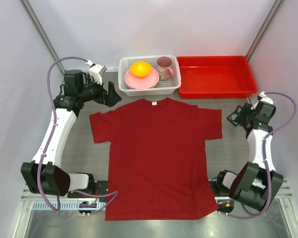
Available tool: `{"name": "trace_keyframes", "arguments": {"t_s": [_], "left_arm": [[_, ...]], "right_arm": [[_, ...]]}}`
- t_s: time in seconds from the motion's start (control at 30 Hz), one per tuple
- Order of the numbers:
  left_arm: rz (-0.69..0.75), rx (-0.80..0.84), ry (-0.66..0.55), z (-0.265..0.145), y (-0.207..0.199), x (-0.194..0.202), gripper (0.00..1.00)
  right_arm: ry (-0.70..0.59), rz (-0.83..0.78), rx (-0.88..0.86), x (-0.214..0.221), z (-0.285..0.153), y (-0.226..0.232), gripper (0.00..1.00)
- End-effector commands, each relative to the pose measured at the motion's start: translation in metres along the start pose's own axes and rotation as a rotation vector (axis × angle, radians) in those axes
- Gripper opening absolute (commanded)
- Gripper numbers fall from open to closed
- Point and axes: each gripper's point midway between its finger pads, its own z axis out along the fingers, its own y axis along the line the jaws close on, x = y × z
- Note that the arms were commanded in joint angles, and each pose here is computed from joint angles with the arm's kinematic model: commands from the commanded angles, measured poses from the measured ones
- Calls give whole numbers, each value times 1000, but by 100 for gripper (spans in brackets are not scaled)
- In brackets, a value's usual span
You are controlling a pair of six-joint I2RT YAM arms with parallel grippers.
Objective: Pin the brooch onto the clothing
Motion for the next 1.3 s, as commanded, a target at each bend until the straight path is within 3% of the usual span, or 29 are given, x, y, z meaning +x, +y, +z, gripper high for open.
{"name": "trace_keyframes", "arguments": {"t_s": [0.0, 0.13, 0.23, 0.33, 0.5, 1.27], "left_arm": [[36, 61, -49, -5, -15, -4, 100], [25, 94, -36, 0, -20, 2, 100], [17, 113, -34, 3, -22, 0, 100], [8, 121, -31, 6, -24, 0, 100], [3, 122, -18, 10, -25, 5, 100], [24, 116, -2, 14, -20, 10, 99]], "right_arm": [[-161, 170, -146, -32, -9, 9, 53], [-177, 388, -199, -24, 5, -5, 47], [-234, 466, -229, -17, 15, -13, 41], [-303, 525, -285, -21, 21, -12, 41], [-274, 647, -370, -15, 34, -5, 45], [-238, 719, -263, -5, 74, -31, 40]]}}
